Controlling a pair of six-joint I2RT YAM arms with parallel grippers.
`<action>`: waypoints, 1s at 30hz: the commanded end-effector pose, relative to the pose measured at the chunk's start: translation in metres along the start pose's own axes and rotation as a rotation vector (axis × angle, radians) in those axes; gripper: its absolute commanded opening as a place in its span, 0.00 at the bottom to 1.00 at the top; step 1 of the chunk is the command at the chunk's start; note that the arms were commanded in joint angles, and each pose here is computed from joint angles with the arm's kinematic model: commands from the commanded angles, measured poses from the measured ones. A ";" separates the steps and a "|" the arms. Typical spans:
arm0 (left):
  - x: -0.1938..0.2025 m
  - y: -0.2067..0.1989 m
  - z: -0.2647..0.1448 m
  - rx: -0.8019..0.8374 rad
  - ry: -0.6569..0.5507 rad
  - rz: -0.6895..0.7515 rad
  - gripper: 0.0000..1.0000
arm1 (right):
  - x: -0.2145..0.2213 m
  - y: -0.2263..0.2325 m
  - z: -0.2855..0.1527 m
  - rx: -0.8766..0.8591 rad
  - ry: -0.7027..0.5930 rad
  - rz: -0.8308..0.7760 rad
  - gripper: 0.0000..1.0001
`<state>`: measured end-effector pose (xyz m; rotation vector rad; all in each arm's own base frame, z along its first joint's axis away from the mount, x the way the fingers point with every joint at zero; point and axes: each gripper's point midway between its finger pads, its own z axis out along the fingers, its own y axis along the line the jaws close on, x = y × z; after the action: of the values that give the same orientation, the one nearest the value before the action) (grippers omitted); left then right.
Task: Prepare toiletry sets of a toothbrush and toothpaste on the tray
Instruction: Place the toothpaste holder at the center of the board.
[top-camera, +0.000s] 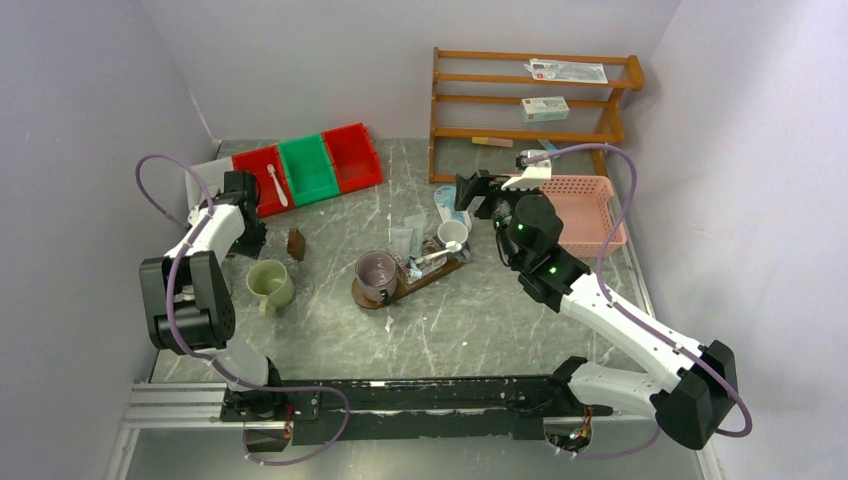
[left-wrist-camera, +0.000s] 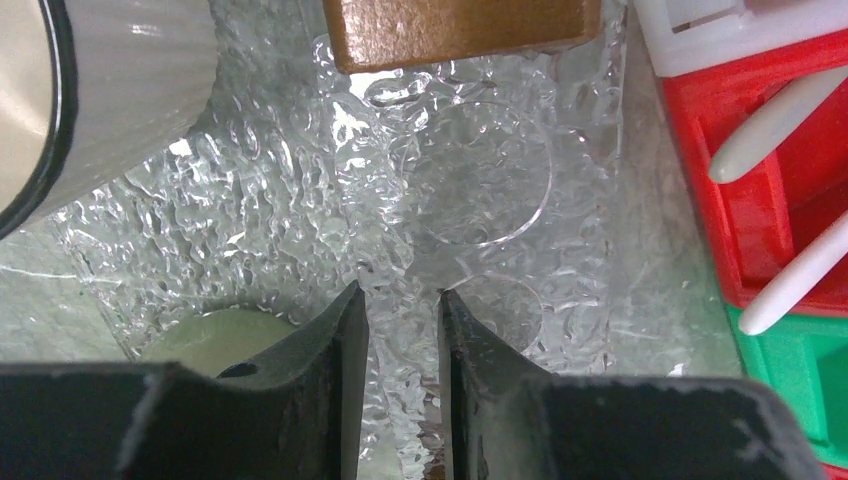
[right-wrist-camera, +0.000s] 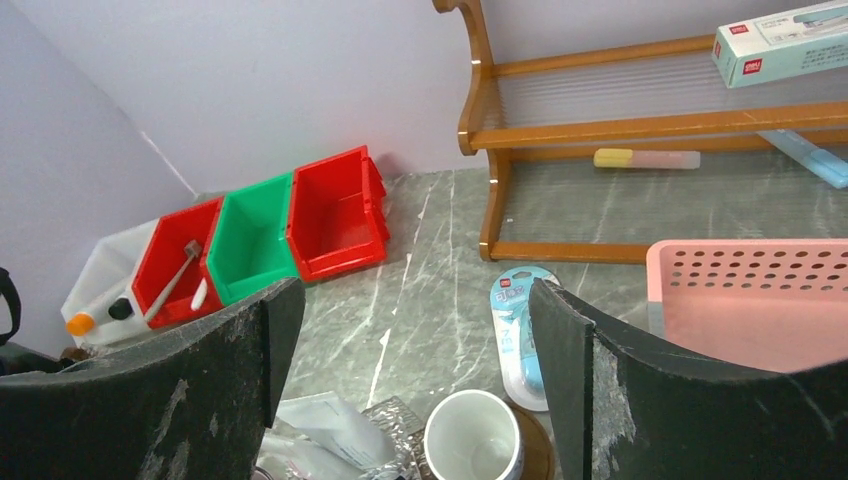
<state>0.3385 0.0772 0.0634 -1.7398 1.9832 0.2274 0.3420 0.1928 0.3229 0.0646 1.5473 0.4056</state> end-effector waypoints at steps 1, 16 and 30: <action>-0.015 -0.002 0.002 -0.033 -0.048 -0.038 0.05 | -0.007 -0.008 -0.003 0.027 -0.034 0.002 0.87; -0.014 0.000 -0.003 -0.068 -0.011 0.001 0.13 | -0.007 -0.008 -0.004 0.024 -0.036 0.012 0.89; -0.011 0.005 -0.010 -0.050 0.005 -0.049 0.37 | -0.007 -0.006 -0.005 0.015 -0.035 0.022 0.89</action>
<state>0.3368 0.0818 0.0645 -1.7774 2.0062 0.2824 0.3401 0.1902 0.3210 0.0678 1.5443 0.4020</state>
